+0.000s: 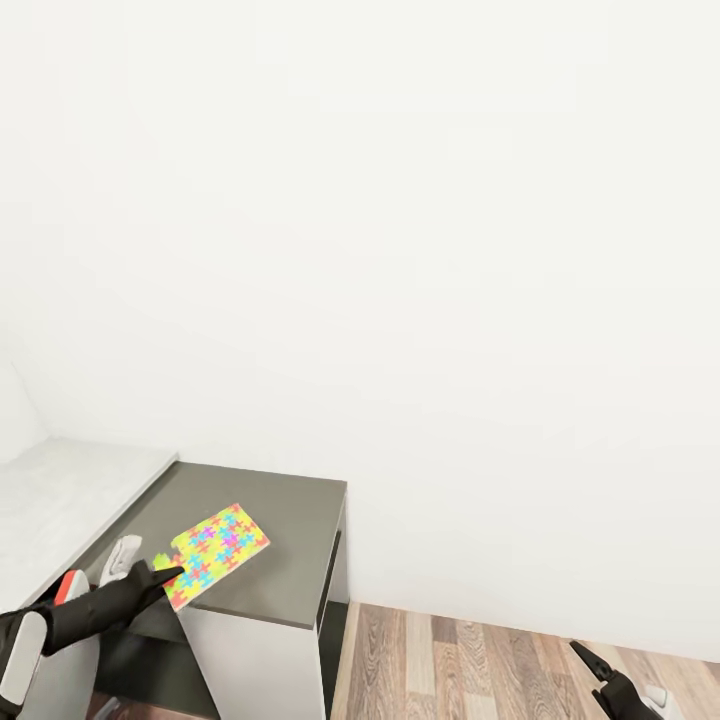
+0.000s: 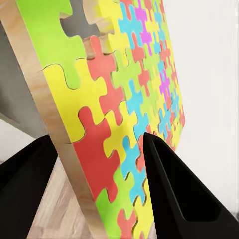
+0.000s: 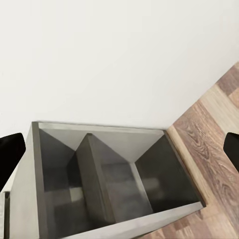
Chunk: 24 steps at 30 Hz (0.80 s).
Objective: Put all the toys in the child's room - the three board games (two on the bed and one on the table), the two jigsaw puzzles on the table, and the tennis ball on the table - inside the toy box on the table in the child's room.
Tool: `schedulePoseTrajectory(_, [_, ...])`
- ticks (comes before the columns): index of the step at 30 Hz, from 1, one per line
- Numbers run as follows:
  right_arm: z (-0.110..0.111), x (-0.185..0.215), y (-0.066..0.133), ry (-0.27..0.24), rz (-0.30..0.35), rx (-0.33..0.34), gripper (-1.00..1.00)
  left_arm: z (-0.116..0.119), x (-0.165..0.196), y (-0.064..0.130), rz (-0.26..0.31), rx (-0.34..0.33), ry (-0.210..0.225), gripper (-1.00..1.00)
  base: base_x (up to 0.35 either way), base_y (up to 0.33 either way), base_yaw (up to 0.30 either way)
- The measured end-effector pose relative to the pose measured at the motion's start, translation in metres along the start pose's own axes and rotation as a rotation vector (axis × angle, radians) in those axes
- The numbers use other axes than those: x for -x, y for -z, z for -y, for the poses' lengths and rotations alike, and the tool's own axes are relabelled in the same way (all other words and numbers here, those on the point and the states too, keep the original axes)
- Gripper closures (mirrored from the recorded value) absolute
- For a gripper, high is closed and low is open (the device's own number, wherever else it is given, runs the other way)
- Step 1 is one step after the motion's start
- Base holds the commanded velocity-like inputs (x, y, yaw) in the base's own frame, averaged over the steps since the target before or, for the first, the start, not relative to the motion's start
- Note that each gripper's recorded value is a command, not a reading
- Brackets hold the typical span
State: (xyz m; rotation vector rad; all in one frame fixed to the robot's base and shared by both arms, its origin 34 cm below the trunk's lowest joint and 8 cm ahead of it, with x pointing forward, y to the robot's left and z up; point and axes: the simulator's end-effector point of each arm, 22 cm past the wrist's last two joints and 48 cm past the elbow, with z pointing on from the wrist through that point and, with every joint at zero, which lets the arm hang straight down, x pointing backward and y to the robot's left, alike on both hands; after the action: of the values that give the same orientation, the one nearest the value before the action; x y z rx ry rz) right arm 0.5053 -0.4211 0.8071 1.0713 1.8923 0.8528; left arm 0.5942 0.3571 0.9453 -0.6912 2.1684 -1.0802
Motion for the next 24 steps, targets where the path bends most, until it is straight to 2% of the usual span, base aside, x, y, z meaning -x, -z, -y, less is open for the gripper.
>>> schedulePoseTrajectory(3, [-0.001,0.001,0.002,0.001,0.0,-0.001,-1.0,0.015,0.012,0.015,0.007,-0.068,-0.017,1.0,0.0,0.0,0.0])
schedulePoseTrajectory(4, [-0.001,0.001,0.003,0.002,0.001,-0.001,-1.0,0.03,0.023,0.028,0.017,-0.137,-0.032,1.0,0.0,0.0,0.0])
schedulePoseTrajectory(6, [-0.002,0.001,0.005,0.001,0.0,-0.001,-1.0,0.044,0.034,0.047,0.02,-0.197,-0.063,1.0,0.0,0.0,0.0])
schedulePoseTrajectory(8, [-0.003,0.001,0.006,-0.001,-0.001,-0.001,-1.0,0.052,0.042,0.061,0.02,-0.231,-0.088,1.0,0.0,0.0,0.0])
schedulePoseTrajectory(12, [-0.004,0.001,0.008,-0.004,0.0,-0.001,-1.0,0.058,0.05,0.074,0.022,-0.251,-0.11,1.0,0.0,0.0,0.0])
schedulePoseTrajectory(20, [-0.007,0.007,0.01,0.001,0.001,0.015,-1.0,0.06,0.053,0.078,0.024,-0.257,-0.116,1.0,0.0,0.0,0.0])
schedulePoseTrajectory(24, [-0.018,0.007,0.012,0.001,-0.001,0.071,-1.0,0.06,0.052,0.078,0.023,-0.258,-0.116,1.0,0.0,0.0,0.0])
